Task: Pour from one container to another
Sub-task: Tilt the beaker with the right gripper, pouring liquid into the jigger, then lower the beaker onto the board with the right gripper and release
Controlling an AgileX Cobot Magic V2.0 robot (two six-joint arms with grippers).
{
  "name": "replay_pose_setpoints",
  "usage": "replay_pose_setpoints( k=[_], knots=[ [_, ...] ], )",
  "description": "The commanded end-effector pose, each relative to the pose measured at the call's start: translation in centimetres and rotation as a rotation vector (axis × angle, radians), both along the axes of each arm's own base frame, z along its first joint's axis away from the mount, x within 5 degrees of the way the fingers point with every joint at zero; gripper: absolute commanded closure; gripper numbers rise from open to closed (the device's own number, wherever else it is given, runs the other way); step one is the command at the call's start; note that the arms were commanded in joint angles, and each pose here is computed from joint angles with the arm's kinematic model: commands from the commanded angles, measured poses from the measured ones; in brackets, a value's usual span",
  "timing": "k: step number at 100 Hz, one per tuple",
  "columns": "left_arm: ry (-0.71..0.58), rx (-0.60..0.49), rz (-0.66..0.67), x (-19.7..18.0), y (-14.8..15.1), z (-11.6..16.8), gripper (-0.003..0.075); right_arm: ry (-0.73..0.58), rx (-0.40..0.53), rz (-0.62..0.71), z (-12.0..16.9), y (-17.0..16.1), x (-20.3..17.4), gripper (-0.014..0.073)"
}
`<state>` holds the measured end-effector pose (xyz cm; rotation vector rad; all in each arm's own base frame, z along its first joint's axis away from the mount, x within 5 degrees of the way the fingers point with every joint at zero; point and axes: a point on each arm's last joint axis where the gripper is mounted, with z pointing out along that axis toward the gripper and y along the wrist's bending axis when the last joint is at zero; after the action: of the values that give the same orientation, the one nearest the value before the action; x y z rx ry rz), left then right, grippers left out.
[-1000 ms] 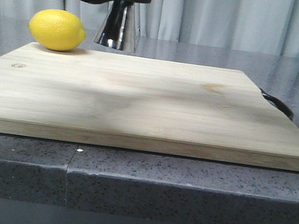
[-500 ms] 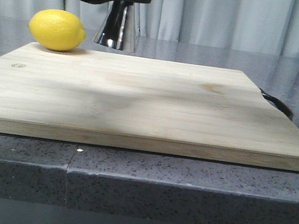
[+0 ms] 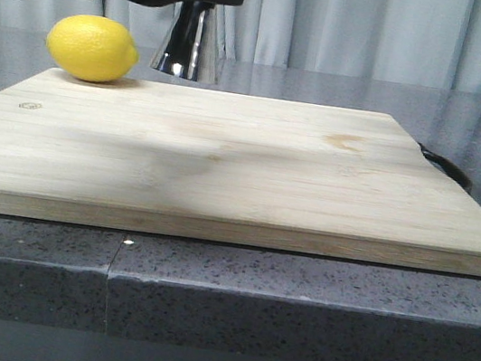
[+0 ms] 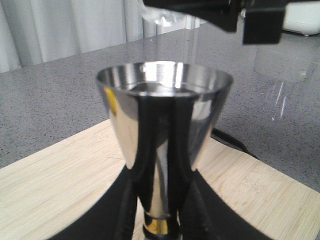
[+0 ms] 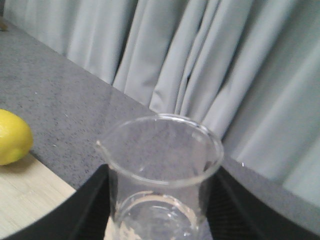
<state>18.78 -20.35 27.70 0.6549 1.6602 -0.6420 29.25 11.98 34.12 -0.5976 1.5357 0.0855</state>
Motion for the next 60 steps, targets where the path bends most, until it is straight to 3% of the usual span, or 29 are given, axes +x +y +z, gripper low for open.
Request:
replay_pose_setpoints(
  k=[1, 32, 60],
  knots=[
    [-0.093, -0.107, -0.01, -0.2, -0.2, 2.4, 0.0657, -0.074, 0.139, -0.028, 0.5, -1.3, -0.2, 0.033],
    [-0.094, -0.108, -0.01, -0.2, -0.2, 2.4, 0.0657, -0.047, 0.295, -0.019, -7.2, -3.1, -3.1, 0.033],
    [-0.095, -0.11, -0.01, -0.2, -0.2, 2.4, 0.0657, -0.059, 0.331, 0.015, -10.5, -2.8, -3.2, 0.033]
  ],
)
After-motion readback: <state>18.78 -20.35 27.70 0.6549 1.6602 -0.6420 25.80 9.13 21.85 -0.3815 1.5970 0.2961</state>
